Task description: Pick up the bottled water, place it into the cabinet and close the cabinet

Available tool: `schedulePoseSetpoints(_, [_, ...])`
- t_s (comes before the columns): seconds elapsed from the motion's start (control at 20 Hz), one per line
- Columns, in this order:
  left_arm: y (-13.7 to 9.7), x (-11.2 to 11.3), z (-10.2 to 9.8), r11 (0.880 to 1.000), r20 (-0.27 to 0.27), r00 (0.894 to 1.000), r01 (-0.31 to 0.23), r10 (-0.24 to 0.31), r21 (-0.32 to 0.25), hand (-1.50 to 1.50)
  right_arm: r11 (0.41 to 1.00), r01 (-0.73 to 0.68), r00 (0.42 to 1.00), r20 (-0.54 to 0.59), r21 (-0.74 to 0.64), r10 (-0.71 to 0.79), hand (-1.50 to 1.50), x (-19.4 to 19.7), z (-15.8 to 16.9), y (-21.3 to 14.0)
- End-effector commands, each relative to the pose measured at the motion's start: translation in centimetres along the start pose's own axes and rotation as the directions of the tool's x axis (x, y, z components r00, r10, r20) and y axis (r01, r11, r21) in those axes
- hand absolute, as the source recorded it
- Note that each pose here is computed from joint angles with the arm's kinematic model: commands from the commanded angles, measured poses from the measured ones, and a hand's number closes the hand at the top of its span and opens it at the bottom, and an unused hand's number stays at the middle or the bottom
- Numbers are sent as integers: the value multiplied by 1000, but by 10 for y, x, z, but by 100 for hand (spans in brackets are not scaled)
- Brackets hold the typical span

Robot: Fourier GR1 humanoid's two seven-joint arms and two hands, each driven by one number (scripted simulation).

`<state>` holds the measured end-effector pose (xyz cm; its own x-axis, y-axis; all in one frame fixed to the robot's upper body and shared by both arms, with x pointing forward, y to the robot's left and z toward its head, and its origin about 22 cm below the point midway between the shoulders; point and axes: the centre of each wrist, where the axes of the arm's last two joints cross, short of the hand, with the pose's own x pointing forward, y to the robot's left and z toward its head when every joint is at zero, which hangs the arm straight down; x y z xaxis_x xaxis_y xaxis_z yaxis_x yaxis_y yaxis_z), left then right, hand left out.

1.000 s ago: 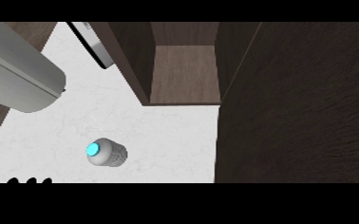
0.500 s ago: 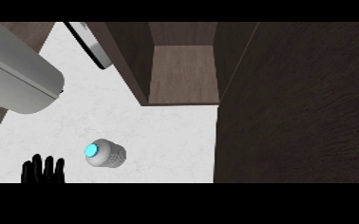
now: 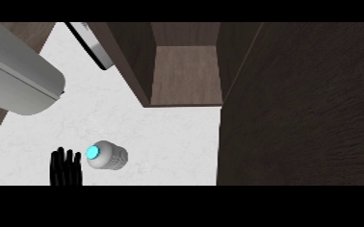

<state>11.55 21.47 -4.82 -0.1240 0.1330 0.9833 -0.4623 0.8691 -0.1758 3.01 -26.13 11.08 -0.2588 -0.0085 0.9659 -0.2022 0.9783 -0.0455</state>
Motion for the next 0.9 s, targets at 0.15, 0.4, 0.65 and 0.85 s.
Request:
schedulePoseSetpoints(0.15, [0,-51,-20,1000,-18,1000,-13,13,17,-150,1000,3,998,63,7,-4,-150,37,3,3])
schedulePoseSetpoints(0.4, [9,-66,-25,1000,-12,1000,-8,8,27,-150,1000,5,997,72,-26,-3,-150,24,9,1])
schedulePoseSetpoints(0.65, [17,-73,-52,999,-19,1000,-5,6,52,-150,1000,-2,998,66,-1,2,-150,45,14,2])
schedulePoseSetpoints(0.85, [24,-93,-36,998,-19,1000,15,-14,61,-150,1000,-13,998,58,7,13,-150,43,23,3])
